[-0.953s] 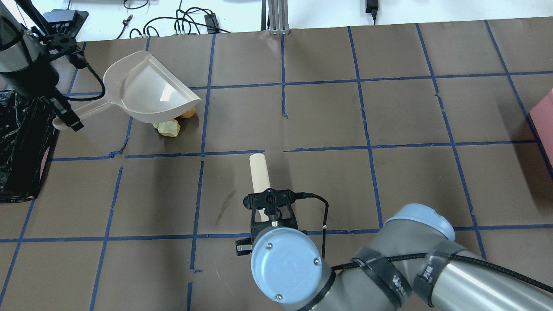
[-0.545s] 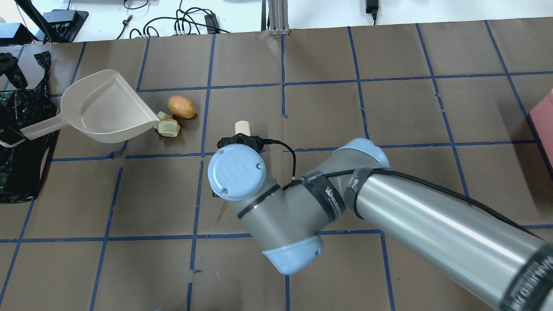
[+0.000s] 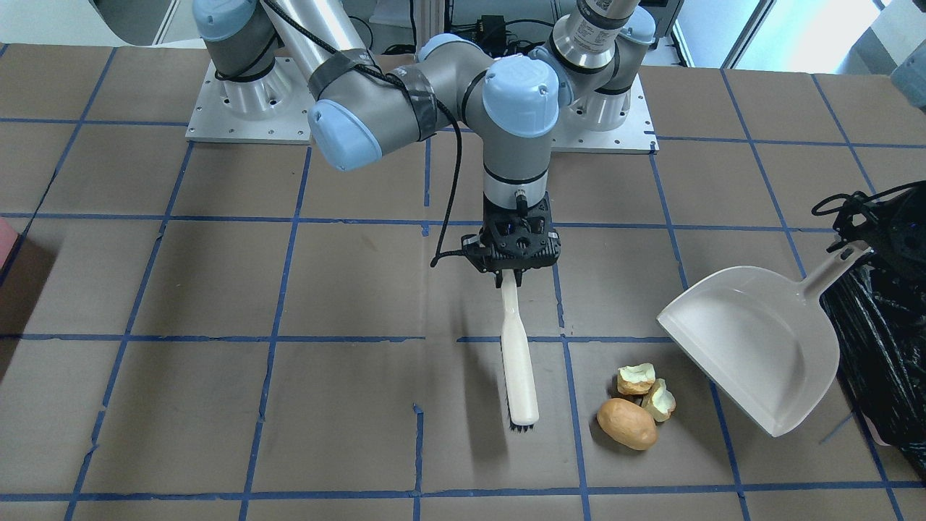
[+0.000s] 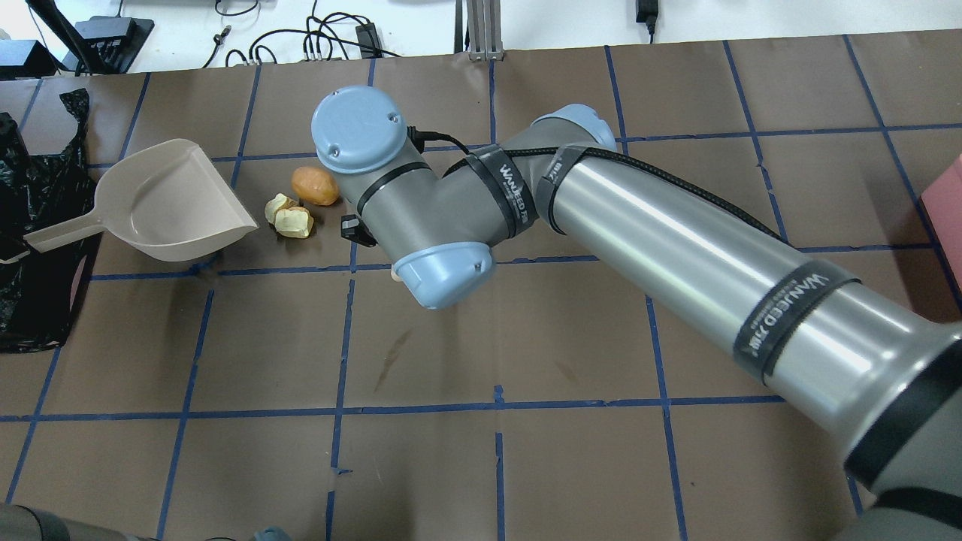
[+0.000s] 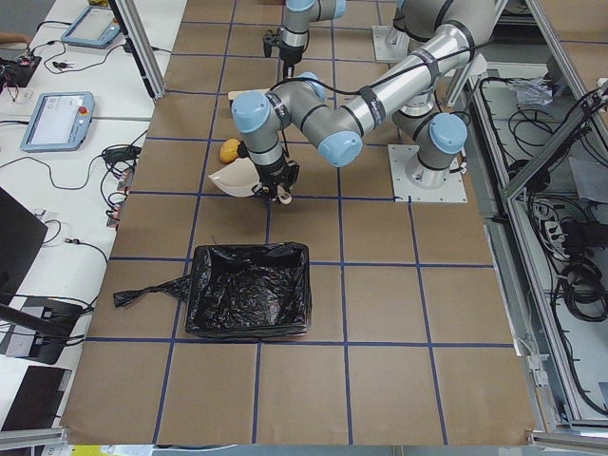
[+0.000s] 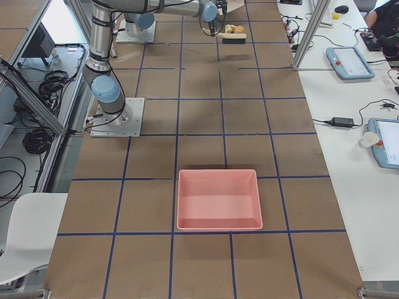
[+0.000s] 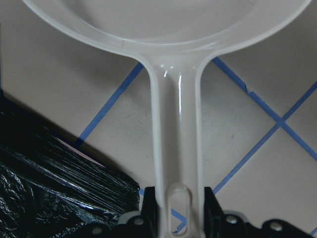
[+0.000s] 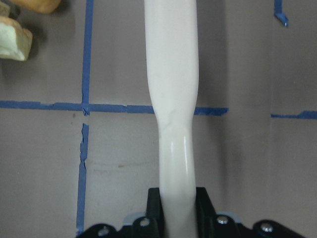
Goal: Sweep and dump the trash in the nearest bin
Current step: 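Sweep the green scraps into the dustpan with the right gripper's brush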
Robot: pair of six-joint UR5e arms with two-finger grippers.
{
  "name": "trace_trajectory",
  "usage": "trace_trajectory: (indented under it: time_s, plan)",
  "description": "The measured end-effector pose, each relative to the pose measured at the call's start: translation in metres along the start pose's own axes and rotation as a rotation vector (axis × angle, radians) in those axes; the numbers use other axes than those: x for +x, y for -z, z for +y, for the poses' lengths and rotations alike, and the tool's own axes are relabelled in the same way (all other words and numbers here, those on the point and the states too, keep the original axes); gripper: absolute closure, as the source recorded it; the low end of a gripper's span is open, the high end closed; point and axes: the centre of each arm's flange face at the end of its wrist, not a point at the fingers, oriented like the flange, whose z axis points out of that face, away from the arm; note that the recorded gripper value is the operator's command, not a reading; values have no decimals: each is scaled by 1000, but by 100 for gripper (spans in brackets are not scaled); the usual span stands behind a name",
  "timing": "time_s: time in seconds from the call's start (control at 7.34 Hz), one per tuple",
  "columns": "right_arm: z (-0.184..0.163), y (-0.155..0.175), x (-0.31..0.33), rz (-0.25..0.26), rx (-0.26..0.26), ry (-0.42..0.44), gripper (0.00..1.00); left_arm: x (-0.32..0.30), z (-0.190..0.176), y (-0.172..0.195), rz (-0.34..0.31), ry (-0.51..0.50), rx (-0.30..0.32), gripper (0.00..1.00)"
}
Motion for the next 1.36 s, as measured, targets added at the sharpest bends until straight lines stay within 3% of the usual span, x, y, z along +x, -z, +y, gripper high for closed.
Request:
trace_trajectory:
  time_s: [0.54, 0.82, 1.09, 1.36]
  plan:
    - [-65, -32, -22, -25, 28, -21, 87, -36, -17, -40, -80, -218, -41, 100]
    - [-71, -57, -36, -22, 18, -19, 87, -38, -34, -48, -108, -288, -50, 100]
    - [-68, -65, -43, -21, 11, -13, 87, -42, -35, -47, -145, -303, -63, 100]
    - [-57, -70, -57, -25, 7, 1, 87, -42, -36, -53, -155, -249, -82, 100]
